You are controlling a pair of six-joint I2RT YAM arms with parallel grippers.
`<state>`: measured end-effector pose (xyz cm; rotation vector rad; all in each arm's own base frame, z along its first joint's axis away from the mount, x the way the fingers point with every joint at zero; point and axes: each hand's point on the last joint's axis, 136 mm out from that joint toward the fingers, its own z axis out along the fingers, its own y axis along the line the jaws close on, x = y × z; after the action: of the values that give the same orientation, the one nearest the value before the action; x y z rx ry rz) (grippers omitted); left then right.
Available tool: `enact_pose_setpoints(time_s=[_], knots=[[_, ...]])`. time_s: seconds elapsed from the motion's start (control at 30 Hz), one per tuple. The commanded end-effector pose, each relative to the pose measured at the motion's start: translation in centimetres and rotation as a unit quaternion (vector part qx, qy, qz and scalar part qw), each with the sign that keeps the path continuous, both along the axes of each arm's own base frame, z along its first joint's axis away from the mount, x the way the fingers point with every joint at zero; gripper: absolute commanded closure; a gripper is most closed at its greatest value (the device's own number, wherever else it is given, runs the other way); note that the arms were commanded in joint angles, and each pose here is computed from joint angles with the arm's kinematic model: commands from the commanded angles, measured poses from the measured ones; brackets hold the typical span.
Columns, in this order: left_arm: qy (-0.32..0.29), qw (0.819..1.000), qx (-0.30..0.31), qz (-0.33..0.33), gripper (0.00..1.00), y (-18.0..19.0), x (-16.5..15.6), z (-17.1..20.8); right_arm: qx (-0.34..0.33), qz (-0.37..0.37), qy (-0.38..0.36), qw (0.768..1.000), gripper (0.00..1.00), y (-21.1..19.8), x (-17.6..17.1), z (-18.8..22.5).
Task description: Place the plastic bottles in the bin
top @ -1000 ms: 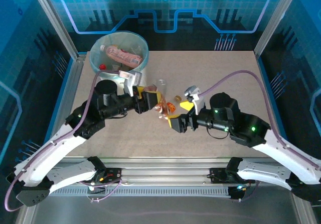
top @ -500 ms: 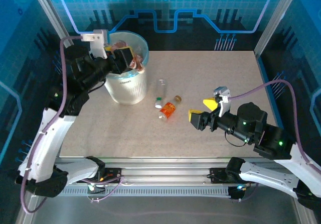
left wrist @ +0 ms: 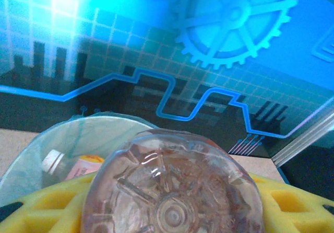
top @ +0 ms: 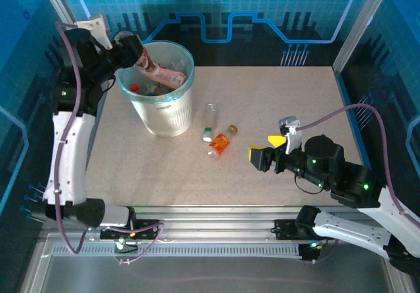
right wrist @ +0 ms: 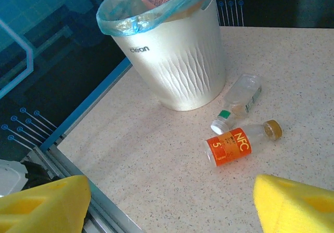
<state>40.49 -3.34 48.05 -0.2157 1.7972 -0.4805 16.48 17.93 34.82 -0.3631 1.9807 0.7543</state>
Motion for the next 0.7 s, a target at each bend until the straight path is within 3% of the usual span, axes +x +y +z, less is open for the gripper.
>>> enact_pose_setpoints(time_s=[0.0, 0.17, 0.27, 0.33, 0.53, 0.67], knots=[[0.061, 0.994, -0.079, -0.033, 0.76, 0.0, 1.7, -2.9, -0.005, -0.018, 0.008, 1.000, 0.18, -0.9, -0.1, -0.7], [0.097, 0.988, -0.117, -0.039, 0.68, 0.1, 2.6, -6.4, -0.009, -0.027, 0.014, 0.999, 0.18, -1.3, -0.1, -1.2], [0.100, 0.988, -0.111, -0.027, 0.37, 0.6, 2.3, -7.0, -0.010, -0.029, 0.016, 0.999, 0.18, -1.4, -0.1, -1.5], [0.095, 0.990, -0.099, -0.012, 0.26, 1.3, 2.0, -6.9, -0.013, -0.030, 0.017, 0.999, 0.18, -1.5, -0.1, -1.6], [0.070, 0.995, -0.053, 0.037, 0.24, 3.5, 0.8, -5.6, -0.020, -0.035, 0.020, 0.999, 0.18, -1.5, 0.1, -2.0], [0.062, 0.997, -0.026, 0.047, 0.29, 4.1, 0.1, -5.1, -0.024, -0.036, 0.021, 0.999, 0.18, -1.2, 0.3, -2.1]])
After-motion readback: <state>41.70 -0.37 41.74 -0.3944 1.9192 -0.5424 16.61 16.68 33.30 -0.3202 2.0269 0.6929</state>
